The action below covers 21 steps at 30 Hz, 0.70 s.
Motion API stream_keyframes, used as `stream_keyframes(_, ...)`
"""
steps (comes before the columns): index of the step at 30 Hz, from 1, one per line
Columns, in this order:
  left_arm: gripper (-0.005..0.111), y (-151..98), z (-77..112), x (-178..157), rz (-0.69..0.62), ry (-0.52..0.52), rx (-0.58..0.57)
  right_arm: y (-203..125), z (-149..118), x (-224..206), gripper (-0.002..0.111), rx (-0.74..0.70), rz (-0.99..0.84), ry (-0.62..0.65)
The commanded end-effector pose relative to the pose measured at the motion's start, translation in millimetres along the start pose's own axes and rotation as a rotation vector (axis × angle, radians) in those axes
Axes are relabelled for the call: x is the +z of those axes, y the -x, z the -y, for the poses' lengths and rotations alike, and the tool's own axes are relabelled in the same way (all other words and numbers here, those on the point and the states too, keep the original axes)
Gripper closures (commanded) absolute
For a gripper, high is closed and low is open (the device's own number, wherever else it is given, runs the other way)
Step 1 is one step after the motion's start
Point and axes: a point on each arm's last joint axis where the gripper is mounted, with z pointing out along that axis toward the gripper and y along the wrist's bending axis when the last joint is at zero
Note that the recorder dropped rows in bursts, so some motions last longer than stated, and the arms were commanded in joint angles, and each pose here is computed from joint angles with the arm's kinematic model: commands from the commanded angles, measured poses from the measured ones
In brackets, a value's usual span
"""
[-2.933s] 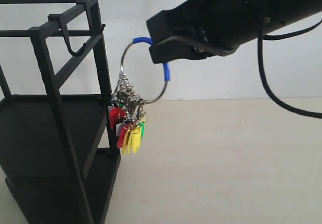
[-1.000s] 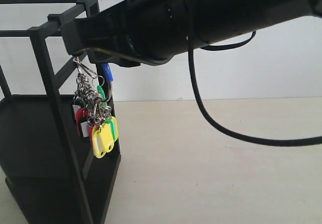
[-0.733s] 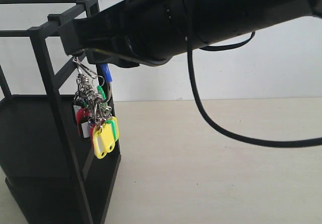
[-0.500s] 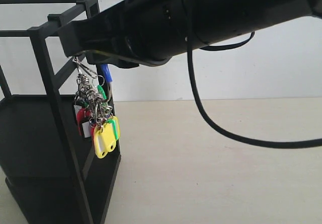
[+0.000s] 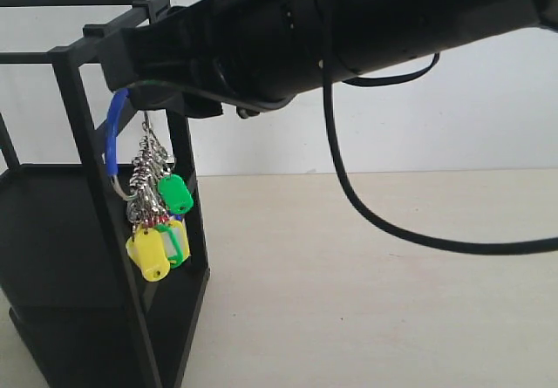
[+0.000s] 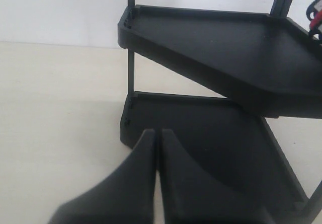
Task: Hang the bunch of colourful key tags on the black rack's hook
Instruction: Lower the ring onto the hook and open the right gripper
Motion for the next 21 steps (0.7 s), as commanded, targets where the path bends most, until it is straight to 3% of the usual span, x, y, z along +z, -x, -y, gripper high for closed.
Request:
stream_keyframes(1, 0.102, 1.2, -0.1, -0.3, 0.011, 0.001, 0.008, 2.4, -0.3, -1.5, 0.069, -0.012, 0.020, -0.005)
stream_keyframes(21, 0.102, 1.2, -0.1, -0.3, 0.011, 0.001, 0.008, -2.4, 8.8, -12.5, 0.069, -0.032, -0.063, -0.128)
